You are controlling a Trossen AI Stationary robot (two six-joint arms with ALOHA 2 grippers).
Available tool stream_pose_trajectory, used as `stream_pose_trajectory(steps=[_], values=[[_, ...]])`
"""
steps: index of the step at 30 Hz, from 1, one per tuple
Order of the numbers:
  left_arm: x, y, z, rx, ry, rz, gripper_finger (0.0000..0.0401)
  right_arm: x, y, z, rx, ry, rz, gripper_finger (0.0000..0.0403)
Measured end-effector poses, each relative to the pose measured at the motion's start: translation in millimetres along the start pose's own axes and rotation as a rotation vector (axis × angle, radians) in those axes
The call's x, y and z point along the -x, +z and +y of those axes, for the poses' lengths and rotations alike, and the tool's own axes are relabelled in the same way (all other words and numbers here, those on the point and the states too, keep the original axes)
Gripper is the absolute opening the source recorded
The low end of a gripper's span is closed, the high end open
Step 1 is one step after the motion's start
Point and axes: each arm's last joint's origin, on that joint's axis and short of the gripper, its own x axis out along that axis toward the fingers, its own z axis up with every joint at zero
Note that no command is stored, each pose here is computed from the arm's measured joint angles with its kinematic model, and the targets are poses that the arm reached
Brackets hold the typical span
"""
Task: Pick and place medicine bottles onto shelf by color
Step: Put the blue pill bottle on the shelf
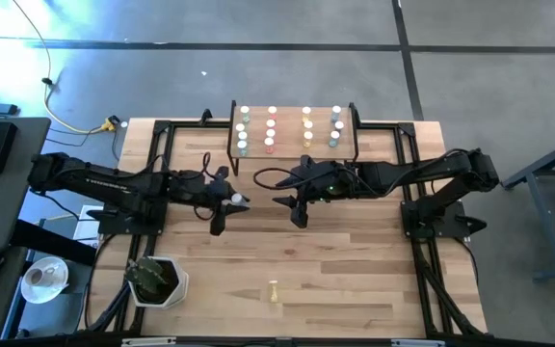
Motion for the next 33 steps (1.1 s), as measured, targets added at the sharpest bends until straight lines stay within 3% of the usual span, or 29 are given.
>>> stream_pose_trajectory(steps=[6,15,23,33], values=[[-11.3,17.9,-6.7,-0.044,0.037,0.065,0.0092,0.1,10.6,-0.7,0.046,0.022,-0.103,0.0184],[-39.8,14.5,-7.7,-0.091,0.068,0.205,0.0092,-3.0,17.1,-25.1,0.061,0.088,-0.121,0.0184],[-57.1,1.5,-7.6,-0.088,0.077,0.271,0.0092,-30.3,-1.3,-21.2,0.166,0.108,-0.024,0.0184],[-59.8,-0.7,-8.1,-0.089,0.076,0.281,0.0092,-73.4,-27.4,-9.5,0.18,0.145,0.035,0.0184]])
